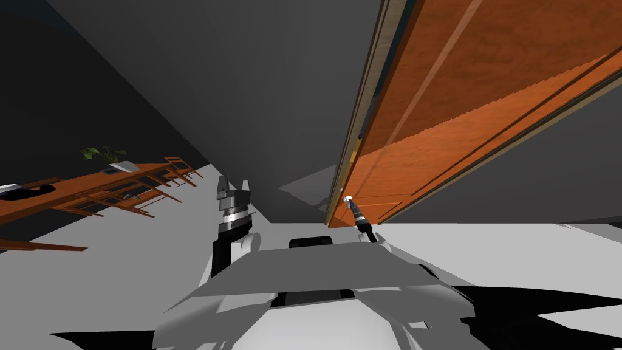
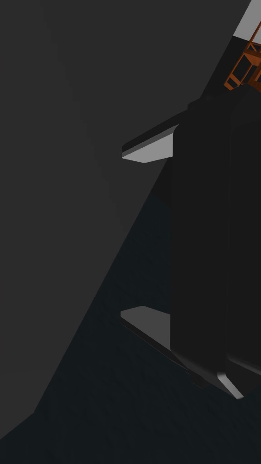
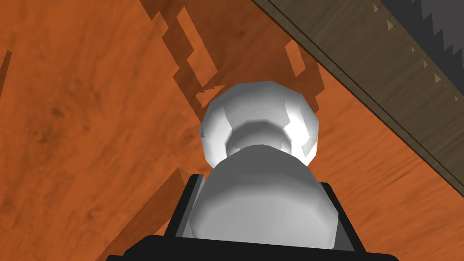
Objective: Pull the door open
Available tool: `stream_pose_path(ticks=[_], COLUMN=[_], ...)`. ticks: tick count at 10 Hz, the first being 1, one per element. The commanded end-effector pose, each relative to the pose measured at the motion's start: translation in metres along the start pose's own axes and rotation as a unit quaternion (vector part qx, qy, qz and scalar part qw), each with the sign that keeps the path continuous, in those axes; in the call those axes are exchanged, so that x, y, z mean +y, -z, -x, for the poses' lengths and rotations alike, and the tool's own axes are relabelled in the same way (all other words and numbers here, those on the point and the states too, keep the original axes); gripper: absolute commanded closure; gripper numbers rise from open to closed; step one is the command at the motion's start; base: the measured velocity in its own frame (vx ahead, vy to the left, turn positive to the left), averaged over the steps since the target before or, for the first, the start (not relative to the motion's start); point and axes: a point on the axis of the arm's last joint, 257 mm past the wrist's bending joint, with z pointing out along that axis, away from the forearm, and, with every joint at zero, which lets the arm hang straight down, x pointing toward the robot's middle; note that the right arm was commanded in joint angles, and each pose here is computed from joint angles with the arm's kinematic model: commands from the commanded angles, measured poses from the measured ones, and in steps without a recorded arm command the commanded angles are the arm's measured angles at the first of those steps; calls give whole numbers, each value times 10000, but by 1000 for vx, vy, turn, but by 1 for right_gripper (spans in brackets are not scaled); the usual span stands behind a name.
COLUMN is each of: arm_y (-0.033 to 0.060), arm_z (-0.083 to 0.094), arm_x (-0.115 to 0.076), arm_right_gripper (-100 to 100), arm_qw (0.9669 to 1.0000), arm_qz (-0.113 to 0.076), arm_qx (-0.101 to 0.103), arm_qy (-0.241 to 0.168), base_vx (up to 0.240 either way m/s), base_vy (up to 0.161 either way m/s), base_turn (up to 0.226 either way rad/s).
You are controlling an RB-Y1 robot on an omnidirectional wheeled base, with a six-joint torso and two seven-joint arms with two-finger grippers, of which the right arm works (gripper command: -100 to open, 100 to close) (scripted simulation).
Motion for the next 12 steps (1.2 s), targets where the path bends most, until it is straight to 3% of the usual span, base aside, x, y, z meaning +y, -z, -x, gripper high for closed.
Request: stream_pose_path(ticks=[1,5,8,10,11,12], arm_y=[4,-20,-44,-44,-56,-56], arm_z=[-110,-120,-131,-131,-137,-137], arm_x=[29,42,55,55,62,62], arm_right_gripper=[100,100,100,100,100,100], arm_qw=[9994,9963,9914,9908,9872,9872], arm_qz=[22,19,15,15,13,13], arm_qx=[48,32,15,15,7,7], arm_qy=[-347,-863,-1307,-1350,-1593,-1593], base_vx=[-43,-40,-39,-26,-26,-23], base_vy=[-21,-20,-18,-7,-9,-9], base_turn=[29,27,32,5,36,19])
